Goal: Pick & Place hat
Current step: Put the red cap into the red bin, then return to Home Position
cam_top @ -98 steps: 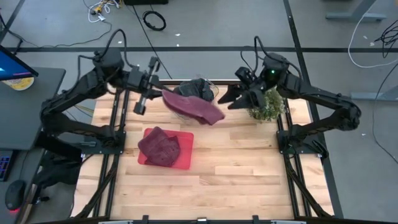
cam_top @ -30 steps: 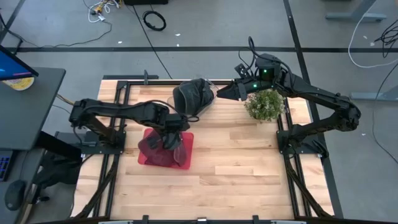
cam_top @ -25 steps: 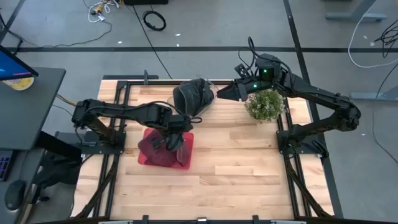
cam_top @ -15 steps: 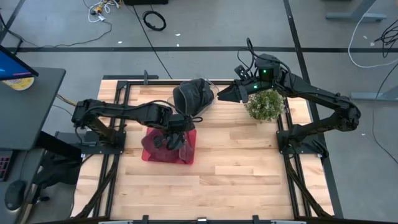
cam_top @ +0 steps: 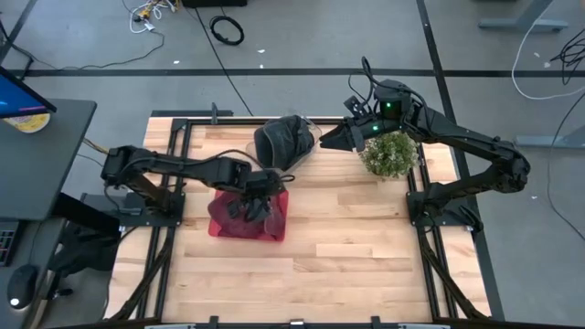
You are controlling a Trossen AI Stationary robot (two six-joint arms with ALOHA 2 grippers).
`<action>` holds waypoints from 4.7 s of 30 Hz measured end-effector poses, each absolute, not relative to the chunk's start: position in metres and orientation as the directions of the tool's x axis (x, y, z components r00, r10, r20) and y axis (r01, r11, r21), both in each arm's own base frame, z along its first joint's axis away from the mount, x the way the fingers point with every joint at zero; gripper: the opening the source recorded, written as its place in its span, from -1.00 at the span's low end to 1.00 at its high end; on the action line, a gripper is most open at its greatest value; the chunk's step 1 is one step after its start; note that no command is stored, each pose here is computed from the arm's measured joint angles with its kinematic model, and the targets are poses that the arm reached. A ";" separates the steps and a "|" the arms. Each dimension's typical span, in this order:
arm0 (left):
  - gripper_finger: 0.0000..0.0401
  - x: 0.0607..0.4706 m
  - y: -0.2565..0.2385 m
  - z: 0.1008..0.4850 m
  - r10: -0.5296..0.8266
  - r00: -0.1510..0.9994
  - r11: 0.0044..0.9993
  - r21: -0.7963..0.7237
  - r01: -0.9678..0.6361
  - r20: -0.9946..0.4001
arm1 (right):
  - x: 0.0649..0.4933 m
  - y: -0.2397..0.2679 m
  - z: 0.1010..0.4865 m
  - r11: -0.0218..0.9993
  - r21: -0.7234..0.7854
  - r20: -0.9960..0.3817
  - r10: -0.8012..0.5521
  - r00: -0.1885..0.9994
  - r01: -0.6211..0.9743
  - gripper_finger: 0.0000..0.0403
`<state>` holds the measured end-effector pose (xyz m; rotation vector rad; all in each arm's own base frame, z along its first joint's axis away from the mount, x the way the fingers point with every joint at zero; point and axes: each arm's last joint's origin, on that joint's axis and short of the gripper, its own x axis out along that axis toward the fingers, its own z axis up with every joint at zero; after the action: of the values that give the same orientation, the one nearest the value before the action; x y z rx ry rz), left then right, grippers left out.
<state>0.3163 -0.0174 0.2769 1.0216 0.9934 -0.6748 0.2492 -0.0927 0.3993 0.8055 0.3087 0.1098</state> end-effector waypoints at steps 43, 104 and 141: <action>-0.07 0.241 -0.017 0.213 0.438 0.646 0.442 0.776 0.450 -0.625 | 0.250 -0.094 0.398 0.674 0.735 -0.244 0.168 0.955 0.069 0.61; -0.99 0.244 -0.015 0.342 0.245 0.948 0.964 -0.053 -0.261 -0.202 | 0.225 -0.061 0.348 0.800 0.522 -0.739 0.249 0.627 0.297 -0.95; -0.99 0.080 0.006 0.255 0.415 0.827 0.904 -0.280 -0.325 0.379 | 0.222 -0.063 0.345 0.797 0.461 -0.785 0.161 0.598 0.389 -0.90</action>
<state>0.0801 0.0063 0.2554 -0.2073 -0.4482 0.3955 0.2222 -0.0629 0.3455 0.6576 0.9372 -0.1439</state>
